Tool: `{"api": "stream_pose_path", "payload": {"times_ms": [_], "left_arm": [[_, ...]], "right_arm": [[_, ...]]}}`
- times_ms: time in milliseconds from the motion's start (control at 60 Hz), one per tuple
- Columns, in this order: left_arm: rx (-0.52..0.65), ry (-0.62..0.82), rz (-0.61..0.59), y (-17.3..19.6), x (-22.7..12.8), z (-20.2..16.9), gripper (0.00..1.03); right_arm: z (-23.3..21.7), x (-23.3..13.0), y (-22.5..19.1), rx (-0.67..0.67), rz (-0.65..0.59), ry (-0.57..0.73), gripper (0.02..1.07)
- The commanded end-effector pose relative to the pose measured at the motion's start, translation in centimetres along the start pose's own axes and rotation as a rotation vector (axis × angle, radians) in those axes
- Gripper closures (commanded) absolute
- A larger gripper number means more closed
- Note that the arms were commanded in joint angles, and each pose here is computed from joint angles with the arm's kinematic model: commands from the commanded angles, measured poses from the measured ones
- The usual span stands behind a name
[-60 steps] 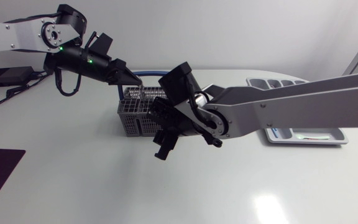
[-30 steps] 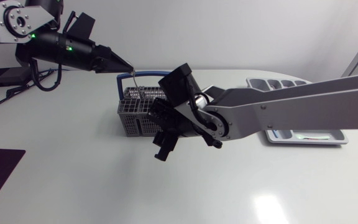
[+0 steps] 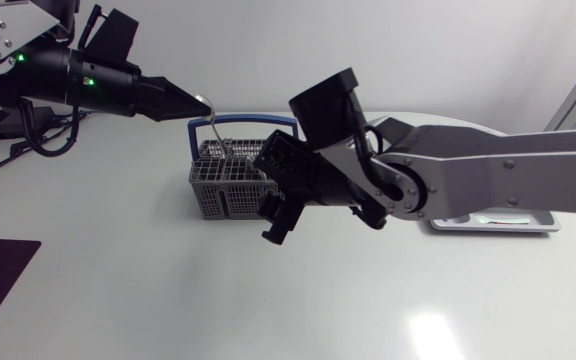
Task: Unload the cutlery basket into the drawer organizer.
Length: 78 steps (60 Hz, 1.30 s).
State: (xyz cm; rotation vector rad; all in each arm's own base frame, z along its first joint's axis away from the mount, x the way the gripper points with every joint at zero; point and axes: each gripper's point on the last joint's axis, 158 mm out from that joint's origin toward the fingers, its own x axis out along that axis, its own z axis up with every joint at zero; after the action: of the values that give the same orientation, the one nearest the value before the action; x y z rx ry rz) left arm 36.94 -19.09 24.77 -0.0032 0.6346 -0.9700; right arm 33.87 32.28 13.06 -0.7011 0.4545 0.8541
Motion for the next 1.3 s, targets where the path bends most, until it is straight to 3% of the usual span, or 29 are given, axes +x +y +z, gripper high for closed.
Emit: {"api": "stream_pose_path", "payload": {"times_ms": [0,267,450,700,917,1283], "left_arm": [[0.066,0.015,-0.040,-1.9,0.1,-0.8,0.98],[0.217,0.103,-0.141,-6.1,1.5,-3.2,0.98],[0.333,0.152,-0.233,-9.9,3.2,-5.4,0.98],[0.454,0.174,-0.333,-13.4,4.3,-7.0,0.97],[0.468,0.176,-0.467,-16.2,4.7,-8.3,0.97],[0.589,0.275,-0.648,-20.4,5.3,-12.3,0.98]], "right_arm": [[-1.1,-0.8,0.1,0.012,0.008,0.006,0.35],[-1.7,-3.0,-0.8,0.040,0.022,-0.019,0.28],[-3.4,-4.5,-0.7,0.046,0.067,-0.005,0.09],[-5.5,-6.9,0.4,0.037,0.166,-0.033,0.09],[-6.8,-8.7,2.9,-0.021,0.267,-0.072,0.09],[-7.2,-10.0,6.2,-0.080,0.410,-0.127,0.11]]}}
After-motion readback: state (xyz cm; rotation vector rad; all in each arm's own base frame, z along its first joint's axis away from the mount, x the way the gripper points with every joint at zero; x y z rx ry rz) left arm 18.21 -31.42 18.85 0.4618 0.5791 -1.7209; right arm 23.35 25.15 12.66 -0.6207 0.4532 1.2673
